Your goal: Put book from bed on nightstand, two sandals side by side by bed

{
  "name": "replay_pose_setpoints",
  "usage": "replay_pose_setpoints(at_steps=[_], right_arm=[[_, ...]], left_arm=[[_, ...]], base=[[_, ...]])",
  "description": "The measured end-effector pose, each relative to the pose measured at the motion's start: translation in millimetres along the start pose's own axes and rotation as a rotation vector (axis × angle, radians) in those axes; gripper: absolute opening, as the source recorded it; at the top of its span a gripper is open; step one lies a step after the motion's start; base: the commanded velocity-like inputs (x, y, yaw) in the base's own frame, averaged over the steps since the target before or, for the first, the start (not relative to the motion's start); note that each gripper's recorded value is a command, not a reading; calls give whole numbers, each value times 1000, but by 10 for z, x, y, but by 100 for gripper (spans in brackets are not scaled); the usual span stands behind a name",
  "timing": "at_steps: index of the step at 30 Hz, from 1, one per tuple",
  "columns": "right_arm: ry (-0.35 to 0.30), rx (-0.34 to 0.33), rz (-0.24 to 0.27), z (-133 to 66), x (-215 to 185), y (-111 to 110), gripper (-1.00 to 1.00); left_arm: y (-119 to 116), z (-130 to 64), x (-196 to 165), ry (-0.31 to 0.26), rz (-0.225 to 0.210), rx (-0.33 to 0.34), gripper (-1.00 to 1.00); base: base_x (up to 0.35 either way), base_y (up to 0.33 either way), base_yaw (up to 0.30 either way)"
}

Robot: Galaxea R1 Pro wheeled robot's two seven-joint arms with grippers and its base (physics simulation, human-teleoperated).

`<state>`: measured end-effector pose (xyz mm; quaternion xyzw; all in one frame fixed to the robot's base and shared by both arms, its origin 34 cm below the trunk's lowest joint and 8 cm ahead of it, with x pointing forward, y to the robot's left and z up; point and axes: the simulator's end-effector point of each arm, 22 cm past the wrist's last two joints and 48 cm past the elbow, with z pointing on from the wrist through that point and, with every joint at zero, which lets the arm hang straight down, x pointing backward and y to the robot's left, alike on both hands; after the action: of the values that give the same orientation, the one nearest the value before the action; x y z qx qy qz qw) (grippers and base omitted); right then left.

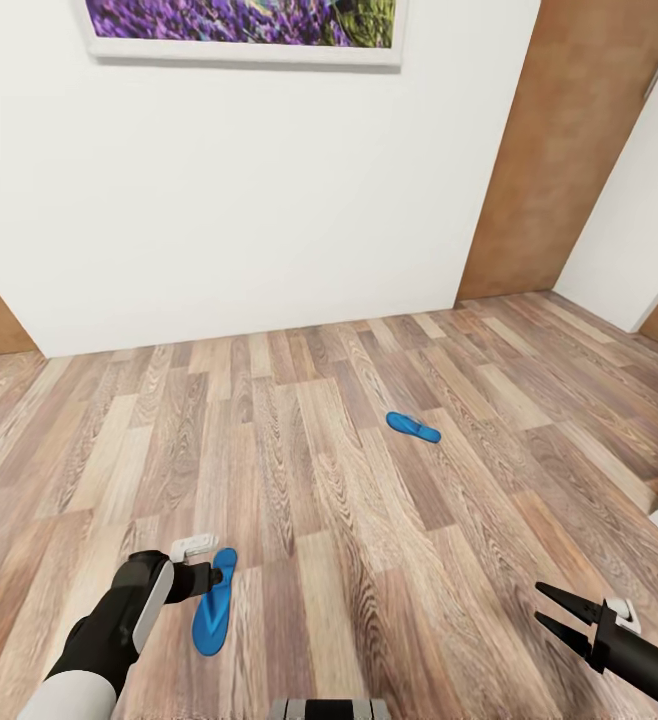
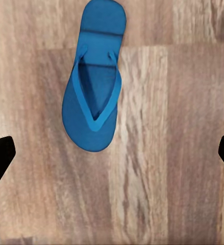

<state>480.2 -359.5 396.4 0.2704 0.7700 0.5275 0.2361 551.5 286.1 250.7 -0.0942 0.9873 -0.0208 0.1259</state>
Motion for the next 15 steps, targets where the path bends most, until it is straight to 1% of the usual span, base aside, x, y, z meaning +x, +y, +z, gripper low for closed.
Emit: replay_pose_setpoints(at_steps=[15], right_arm=[[19, 42, 41, 39, 77, -258, 100]], left_arm=[[41, 250, 235, 62, 0, -10, 100]], base=[[0, 0, 0]])
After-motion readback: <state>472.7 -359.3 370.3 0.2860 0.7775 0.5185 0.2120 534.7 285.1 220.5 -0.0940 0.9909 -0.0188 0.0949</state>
